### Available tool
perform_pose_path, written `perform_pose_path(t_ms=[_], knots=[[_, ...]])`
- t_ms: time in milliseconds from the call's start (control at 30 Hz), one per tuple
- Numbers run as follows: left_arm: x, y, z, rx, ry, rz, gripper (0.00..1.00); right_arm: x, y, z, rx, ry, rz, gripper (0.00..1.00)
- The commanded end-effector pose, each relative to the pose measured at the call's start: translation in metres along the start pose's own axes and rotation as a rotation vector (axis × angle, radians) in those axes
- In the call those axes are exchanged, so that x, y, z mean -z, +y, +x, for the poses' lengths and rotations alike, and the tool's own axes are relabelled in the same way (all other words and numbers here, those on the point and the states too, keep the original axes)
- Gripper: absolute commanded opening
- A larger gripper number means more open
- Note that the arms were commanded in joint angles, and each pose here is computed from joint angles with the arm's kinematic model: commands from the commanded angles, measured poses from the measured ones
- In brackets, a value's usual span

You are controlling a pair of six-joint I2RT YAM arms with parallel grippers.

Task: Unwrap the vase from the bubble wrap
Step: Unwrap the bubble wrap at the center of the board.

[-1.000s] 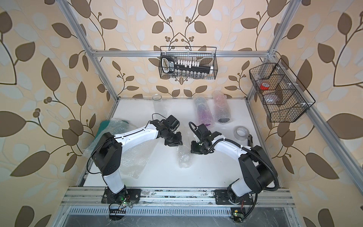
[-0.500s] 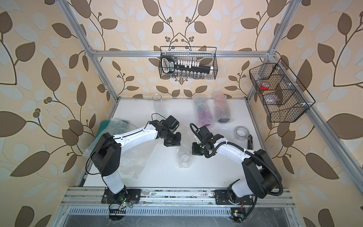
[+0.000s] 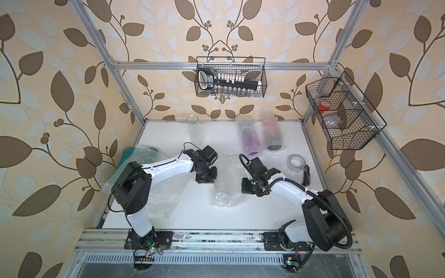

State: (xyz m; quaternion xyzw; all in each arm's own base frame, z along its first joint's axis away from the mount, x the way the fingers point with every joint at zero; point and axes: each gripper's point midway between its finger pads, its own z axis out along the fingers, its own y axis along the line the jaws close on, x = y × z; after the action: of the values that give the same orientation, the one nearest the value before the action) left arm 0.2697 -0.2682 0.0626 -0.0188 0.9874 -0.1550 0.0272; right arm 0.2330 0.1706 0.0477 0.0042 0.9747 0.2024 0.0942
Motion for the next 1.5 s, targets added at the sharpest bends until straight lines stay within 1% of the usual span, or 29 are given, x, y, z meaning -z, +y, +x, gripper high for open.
perform_pose_path(t_ms=[0,67,133,200,267,333,400,467,533,600,767,833,900,1100,1167,1267,1467], knots=[[0.019,0.004,-0.004,-0.043,-0.039,-0.042,0.17,0.004,-0.003,0.001,0.012,0.006,0.021,0.00],[0.030,0.003,-0.005,-0.069,-0.057,-0.049,0.34,0.003,-0.002,0.001,0.013,0.007,0.013,0.00],[0.040,0.002,-0.006,-0.098,-0.072,-0.063,0.45,0.001,0.001,0.000,0.010,0.009,-0.002,0.00],[0.051,0.000,-0.007,-0.126,-0.093,-0.081,0.55,0.001,0.003,0.000,0.009,0.009,-0.017,0.00],[0.062,-0.010,-0.009,-0.165,-0.117,-0.087,0.65,0.000,0.005,-0.001,0.008,0.007,-0.024,0.00],[0.068,-0.025,-0.010,-0.202,-0.135,-0.089,0.73,-0.001,0.005,-0.001,0.008,0.010,-0.026,0.03],[0.065,-0.041,-0.012,-0.222,-0.127,-0.093,0.85,-0.002,0.006,-0.001,0.006,0.017,-0.028,0.07],[0.058,-0.049,-0.017,-0.213,-0.113,-0.120,0.86,-0.003,0.007,0.000,0.007,0.016,-0.038,0.10],[0.049,-0.049,-0.025,-0.196,-0.124,-0.148,0.87,-0.003,0.006,0.000,0.004,0.012,-0.039,0.10],[0.039,-0.046,-0.031,-0.182,-0.136,-0.181,0.86,-0.002,0.007,-0.002,0.003,0.005,-0.039,0.10],[0.018,-0.033,-0.032,-0.166,-0.100,-0.257,0.82,0.000,0.008,-0.004,-0.009,-0.013,-0.044,0.12],[0.015,-0.029,-0.031,-0.161,-0.103,-0.270,0.81,0.000,0.007,-0.003,-0.016,-0.017,-0.043,0.12],[0.014,-0.028,-0.029,-0.158,-0.105,-0.259,0.76,0.000,0.007,-0.002,-0.021,-0.018,-0.046,0.12],[0.017,-0.023,-0.020,-0.152,-0.098,-0.240,0.51,-0.002,0.003,0.000,-0.030,-0.015,-0.039,0.13],[0.019,-0.021,-0.016,-0.150,-0.097,-0.230,0.39,-0.002,0.003,0.000,-0.028,-0.017,-0.037,0.13],[0.022,-0.018,-0.010,-0.143,-0.096,-0.215,0.24,-0.003,0.003,0.000,-0.029,-0.014,-0.034,0.14],[0.032,-0.012,-0.006,-0.157,-0.104,-0.221,0.05,-0.002,0.000,-0.002,-0.021,-0.014,-0.012,0.14]])
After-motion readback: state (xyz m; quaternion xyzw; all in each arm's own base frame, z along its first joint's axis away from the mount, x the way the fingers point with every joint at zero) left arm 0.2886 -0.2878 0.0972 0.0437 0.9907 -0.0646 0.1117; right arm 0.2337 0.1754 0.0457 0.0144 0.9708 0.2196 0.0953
